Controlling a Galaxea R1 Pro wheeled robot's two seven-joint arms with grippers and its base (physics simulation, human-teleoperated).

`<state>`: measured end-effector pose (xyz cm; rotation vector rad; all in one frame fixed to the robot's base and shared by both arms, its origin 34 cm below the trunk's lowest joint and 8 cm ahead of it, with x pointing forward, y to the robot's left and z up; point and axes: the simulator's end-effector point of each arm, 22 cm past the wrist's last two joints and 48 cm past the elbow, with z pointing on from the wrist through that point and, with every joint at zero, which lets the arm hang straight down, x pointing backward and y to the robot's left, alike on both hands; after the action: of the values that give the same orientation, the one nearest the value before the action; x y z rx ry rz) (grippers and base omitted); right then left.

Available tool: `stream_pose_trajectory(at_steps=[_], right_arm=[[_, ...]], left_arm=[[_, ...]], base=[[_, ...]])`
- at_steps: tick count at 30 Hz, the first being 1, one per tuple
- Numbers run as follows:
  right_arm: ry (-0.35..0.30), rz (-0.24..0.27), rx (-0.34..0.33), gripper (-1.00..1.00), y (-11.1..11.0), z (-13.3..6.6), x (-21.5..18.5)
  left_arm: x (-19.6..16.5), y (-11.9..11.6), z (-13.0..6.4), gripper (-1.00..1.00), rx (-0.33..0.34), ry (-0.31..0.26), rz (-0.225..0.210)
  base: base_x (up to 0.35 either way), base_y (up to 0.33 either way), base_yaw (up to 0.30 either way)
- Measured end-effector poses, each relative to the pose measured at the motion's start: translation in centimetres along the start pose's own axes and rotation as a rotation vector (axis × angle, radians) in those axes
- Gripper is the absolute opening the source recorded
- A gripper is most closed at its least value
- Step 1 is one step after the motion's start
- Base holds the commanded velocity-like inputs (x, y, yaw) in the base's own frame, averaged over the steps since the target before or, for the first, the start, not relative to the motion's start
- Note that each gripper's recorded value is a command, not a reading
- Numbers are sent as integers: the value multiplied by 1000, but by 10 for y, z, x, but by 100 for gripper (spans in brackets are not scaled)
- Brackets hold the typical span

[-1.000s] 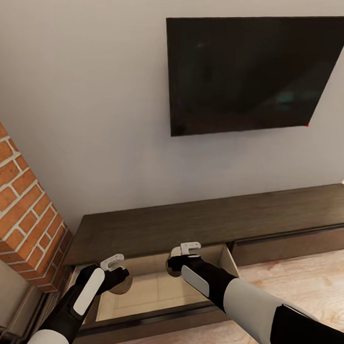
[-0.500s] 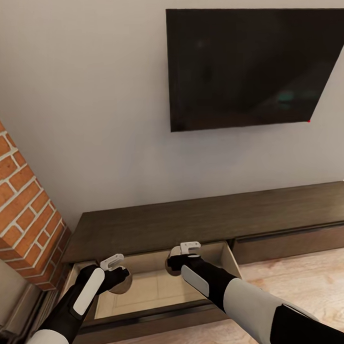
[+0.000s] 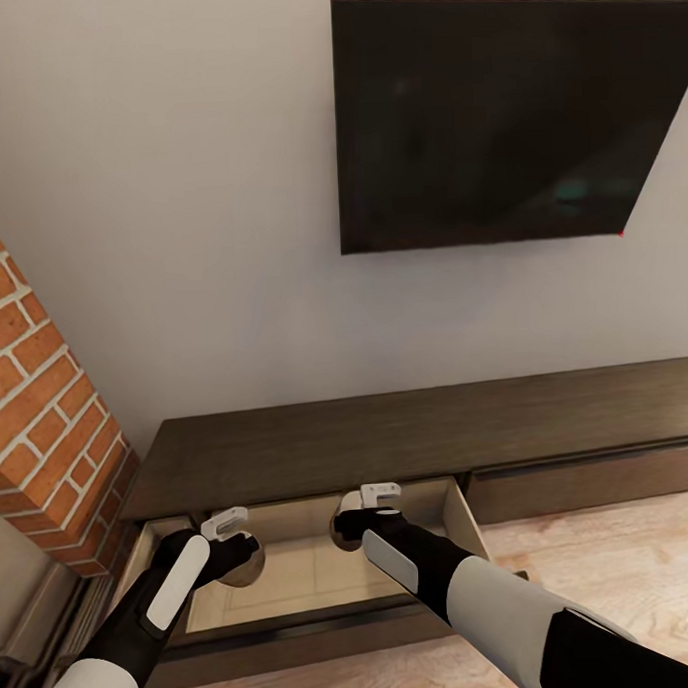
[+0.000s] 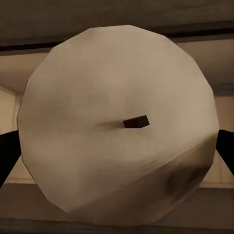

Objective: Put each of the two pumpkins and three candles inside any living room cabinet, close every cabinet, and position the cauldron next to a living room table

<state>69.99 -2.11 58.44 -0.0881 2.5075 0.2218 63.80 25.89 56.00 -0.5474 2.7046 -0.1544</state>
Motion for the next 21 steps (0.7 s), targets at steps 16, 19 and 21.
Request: stream_pose_trajectory(at_steps=[16, 19, 21], right_arm=[[-1, 1, 0, -100, -4, 22, 21], [-1, 1, 0, -100, -4, 27, 25], [-1, 1, 0, -100, -5, 29, 28]], left_arm=[[13, 7, 27, -100, 0, -2, 1], [16, 9, 32, -100, 0, -2, 1], [17, 10, 35, -100, 0, -3, 1]], base=[[0, 0, 0], [0, 0, 0], [0, 0, 0]])
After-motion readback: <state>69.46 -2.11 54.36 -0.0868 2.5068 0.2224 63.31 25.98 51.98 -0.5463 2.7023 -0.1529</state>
